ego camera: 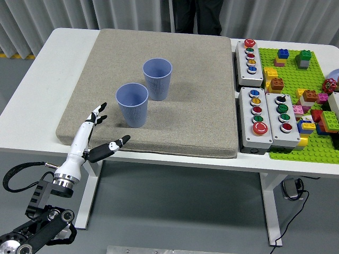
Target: Pick cup pour cup place
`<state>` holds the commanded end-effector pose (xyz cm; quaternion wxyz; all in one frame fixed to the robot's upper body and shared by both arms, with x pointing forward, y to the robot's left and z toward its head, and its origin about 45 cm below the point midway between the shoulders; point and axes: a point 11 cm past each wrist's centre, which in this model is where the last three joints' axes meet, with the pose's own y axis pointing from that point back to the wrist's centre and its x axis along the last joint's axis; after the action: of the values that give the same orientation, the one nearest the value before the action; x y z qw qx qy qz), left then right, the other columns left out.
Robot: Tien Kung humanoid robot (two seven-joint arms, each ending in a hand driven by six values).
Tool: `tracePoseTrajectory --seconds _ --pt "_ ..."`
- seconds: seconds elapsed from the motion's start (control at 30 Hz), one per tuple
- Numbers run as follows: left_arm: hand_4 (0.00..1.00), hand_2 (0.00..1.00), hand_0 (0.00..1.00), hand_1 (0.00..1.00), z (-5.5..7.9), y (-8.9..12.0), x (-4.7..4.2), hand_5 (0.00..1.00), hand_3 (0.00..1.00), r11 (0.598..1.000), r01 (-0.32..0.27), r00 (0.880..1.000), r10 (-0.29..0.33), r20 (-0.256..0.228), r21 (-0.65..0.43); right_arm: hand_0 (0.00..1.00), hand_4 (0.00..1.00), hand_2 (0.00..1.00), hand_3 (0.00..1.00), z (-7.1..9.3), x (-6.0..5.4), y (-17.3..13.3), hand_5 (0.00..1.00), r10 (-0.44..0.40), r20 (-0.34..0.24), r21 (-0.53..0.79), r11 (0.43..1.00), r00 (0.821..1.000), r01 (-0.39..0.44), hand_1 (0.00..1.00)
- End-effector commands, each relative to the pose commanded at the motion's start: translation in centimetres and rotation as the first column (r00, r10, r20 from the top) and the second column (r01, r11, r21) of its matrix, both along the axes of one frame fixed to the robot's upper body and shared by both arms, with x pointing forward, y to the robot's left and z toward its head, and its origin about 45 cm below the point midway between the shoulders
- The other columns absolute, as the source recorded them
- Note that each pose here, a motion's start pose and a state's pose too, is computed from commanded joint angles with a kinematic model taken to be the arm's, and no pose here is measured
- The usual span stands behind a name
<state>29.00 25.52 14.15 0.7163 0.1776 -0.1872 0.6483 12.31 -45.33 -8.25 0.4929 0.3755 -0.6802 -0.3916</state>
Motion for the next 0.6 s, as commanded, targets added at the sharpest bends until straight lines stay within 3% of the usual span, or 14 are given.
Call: tracePoseTrajectory --seconds 0.07,0.37,0.6 --pt "0.965 0.998 0.845 0.888 0.1 -0.2 0.47 0.48 0.998 1.0 0.003 1.0 -0.003 0.008 -0.008 0.701 0.012 0.605 0.6 0.0 0.1 0.0 0.405 -0.002 0.003 0.0 1.0 1.0 0.002 0.659" --pt "0.964 0.998 0.849 0.892 -0.2 -1.4 2.72 0.443 0.998 1.0 0.009 1.0 -0.009 0.008 -0.015 0.701 0.012 0.605 0.599 0.1 0.3 0.0 0.404 -0.006 0.009 0.0 1.0 1.0 0.006 0.659" --pt "0.966 0.998 0.853 0.896 -1.2 -1.8 3.7 0.436 0.998 1.0 0.012 1.0 -0.012 -0.008 0.026 0.701 0.011 0.604 0.599 0.1 0.4 0.0 0.403 -0.01 0.014 0.0 1.0 1.0 0.01 0.659"
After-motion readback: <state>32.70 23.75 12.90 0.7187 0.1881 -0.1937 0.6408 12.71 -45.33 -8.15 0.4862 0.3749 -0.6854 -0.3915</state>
